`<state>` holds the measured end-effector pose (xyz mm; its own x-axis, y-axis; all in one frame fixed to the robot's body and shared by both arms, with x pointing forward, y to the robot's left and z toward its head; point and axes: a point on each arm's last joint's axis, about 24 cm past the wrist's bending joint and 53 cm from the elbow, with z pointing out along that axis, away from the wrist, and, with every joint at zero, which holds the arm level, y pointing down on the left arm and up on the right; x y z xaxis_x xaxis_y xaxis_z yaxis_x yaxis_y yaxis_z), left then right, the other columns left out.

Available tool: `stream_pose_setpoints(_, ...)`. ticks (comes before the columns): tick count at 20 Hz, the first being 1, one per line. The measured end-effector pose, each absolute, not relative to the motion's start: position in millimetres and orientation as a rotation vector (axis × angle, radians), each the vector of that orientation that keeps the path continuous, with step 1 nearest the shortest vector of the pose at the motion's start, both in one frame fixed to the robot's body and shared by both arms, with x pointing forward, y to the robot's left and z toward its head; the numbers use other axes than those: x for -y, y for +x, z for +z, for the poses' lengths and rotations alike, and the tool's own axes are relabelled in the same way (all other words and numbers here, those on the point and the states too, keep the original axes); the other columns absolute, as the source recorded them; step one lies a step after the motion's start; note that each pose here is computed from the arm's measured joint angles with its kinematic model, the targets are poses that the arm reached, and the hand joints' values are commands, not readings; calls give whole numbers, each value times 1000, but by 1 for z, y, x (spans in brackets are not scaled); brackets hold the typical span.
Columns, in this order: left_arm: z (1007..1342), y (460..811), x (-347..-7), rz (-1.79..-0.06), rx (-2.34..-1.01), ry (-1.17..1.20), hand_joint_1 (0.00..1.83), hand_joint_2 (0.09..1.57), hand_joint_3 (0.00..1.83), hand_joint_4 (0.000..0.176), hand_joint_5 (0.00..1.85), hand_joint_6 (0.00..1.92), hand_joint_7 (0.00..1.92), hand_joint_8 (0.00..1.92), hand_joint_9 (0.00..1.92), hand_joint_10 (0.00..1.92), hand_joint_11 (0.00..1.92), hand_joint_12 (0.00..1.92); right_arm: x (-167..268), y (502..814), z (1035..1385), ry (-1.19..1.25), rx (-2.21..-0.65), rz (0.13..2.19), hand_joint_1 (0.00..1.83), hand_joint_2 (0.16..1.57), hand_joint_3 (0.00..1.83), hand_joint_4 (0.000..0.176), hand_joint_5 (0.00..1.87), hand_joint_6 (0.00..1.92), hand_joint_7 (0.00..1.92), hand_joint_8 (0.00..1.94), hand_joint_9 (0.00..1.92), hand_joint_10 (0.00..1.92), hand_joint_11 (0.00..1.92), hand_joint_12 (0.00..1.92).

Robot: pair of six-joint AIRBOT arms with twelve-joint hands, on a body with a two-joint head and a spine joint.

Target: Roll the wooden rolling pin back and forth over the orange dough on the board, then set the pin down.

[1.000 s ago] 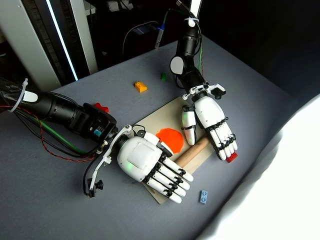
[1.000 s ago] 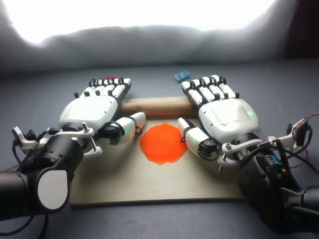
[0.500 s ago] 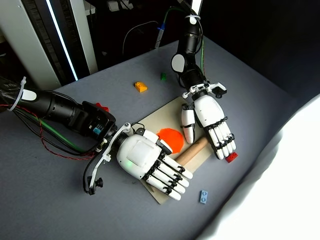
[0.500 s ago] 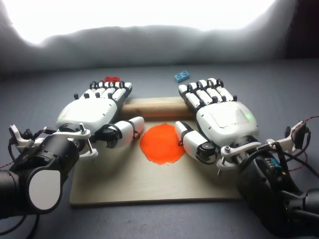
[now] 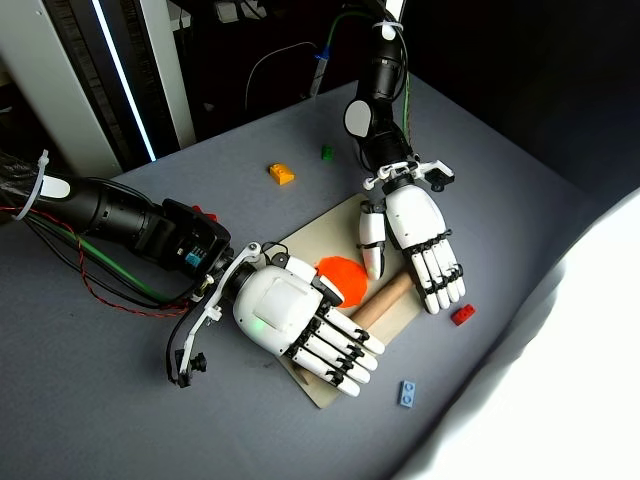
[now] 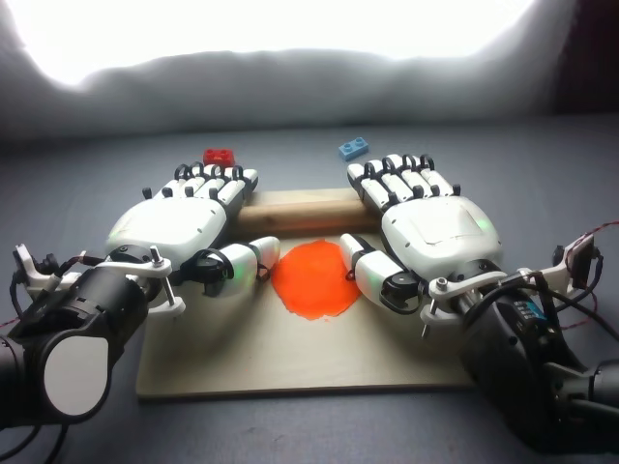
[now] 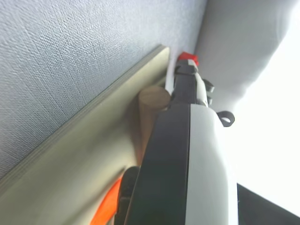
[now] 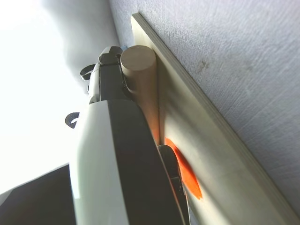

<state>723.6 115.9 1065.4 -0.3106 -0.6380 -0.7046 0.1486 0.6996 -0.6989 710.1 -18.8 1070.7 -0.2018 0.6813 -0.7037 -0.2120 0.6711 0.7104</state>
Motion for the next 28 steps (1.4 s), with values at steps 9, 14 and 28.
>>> stream_pose_setpoints(9,1063,713,-119,-822,-1758,-367,0,1435,3,0,0,0,0,0,0,0,0,0,19,704,1071,401,-1598,859,0,1571,124,0,95,4,71,2,39,4,0,88)
stream_pose_setpoints(14,1063,710,-118,-827,-1768,-361,0,1432,2,0,0,0,0,0,0,0,14,7,19,701,1073,409,-1610,869,0,1571,115,0,100,5,75,4,36,2,0,9)
stream_pose_setpoints(28,1062,689,-117,-842,-1818,-335,0,1435,2,0,0,0,0,0,0,0,0,0,20,700,1071,409,-1630,862,0,1571,119,0,96,3,71,0,38,2,1,1)
